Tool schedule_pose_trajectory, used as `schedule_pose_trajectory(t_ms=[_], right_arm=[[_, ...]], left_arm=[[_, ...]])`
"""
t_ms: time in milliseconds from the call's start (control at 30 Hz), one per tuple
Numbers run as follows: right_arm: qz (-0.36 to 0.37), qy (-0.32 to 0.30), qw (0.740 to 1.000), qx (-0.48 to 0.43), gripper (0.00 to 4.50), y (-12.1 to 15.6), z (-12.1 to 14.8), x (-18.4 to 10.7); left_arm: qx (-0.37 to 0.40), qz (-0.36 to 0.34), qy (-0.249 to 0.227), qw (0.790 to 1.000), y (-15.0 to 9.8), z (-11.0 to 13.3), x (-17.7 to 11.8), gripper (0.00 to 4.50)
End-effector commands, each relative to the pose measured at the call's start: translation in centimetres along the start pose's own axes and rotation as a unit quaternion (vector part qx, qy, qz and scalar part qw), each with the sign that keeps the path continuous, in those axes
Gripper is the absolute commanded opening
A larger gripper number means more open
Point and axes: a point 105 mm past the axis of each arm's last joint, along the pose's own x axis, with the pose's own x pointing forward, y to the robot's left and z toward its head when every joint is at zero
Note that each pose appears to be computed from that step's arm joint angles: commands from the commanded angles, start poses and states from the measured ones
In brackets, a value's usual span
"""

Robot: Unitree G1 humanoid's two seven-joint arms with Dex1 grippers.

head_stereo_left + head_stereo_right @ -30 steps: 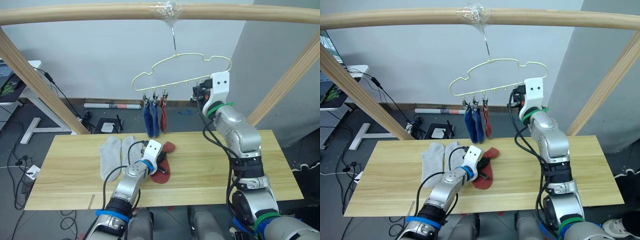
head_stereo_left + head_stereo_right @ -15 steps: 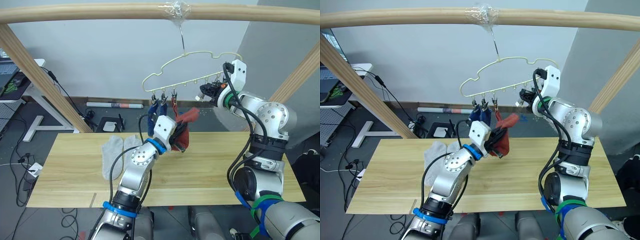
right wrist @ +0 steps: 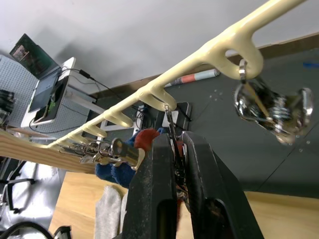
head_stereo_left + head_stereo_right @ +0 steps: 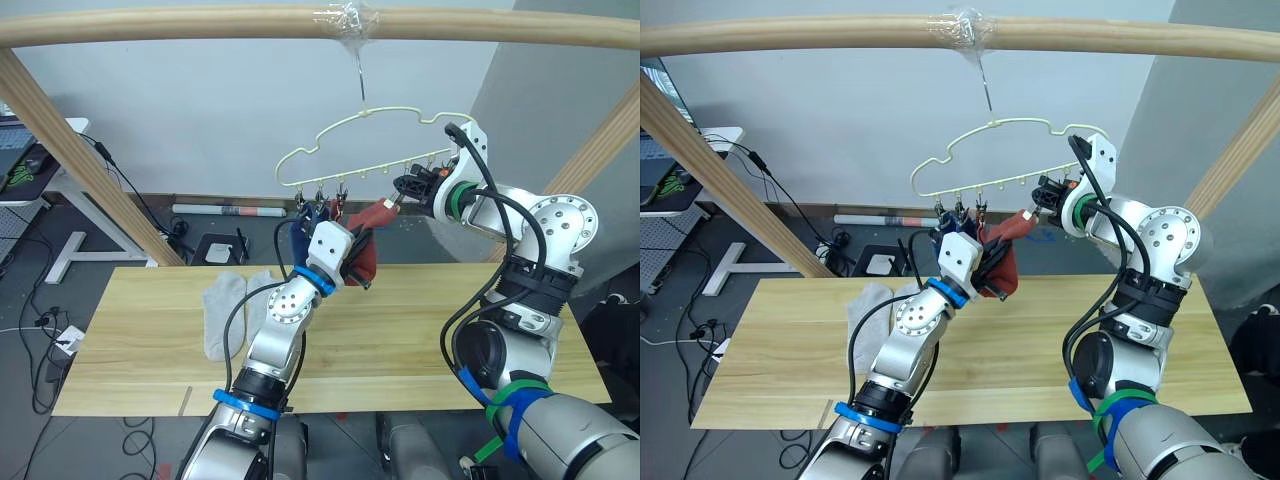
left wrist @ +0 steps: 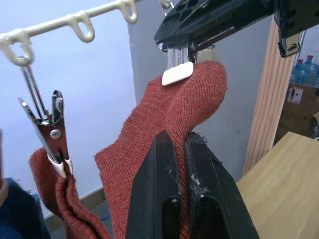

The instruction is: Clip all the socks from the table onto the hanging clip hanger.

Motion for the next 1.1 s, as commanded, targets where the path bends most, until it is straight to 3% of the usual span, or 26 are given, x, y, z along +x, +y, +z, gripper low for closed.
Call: schedule_pose_trajectory(t_ms=[33, 167, 467, 600, 800, 967, 1100], right_arm=[[-0.032, -0.004, 0.999, 0.011, 0.0, -1.1, 0.2, -0.6], [-0.021, -0.008, 0.999, 0.029, 0.0, -0.7, 0.3, -0.6], [-0.001, -0.023, 0.999, 0.035, 3.05, -0.1, 1.0, -1.1], [0.013, -0.052, 0.999, -0.008, 4.34, 0.2, 1.7, -2.9], [0.021, -0.072, 0.987, -0.141, 4.46, 0.8, 1.2, -5.7], [-0.03, -0.118, 0.944, -0.306, 4.5, -0.1, -1.0, -6.9], [-0.04, -0.151, 0.922, -0.354, 4.5, -0.1, -2.7, -6.5]], left_arm=[[0.006, -0.004, -0.035, 0.999, -0.3, 1.7, 0.7, 0.02], [0.004, -0.01, -0.036, 0.999, -0.5, 1.7, 0.8, 0.02], [0.003, -0.015, -0.04, 0.999, -0.6, 2.0, 0.8, 0.0], [-0.005, -0.022, -0.025, 0.999, -0.8, 1.5, 1.3, 0.0], [-0.029, -0.013, -0.008, 0.999, -0.4, 0.8, 1.9, 0.0], [-0.072, -0.01, 0.014, 0.997, 0.6, -0.1, 1.7, 1.29], [-0.054, -0.017, 0.023, 0.998, 1.6, 0.1, 0.8, 2.47]])
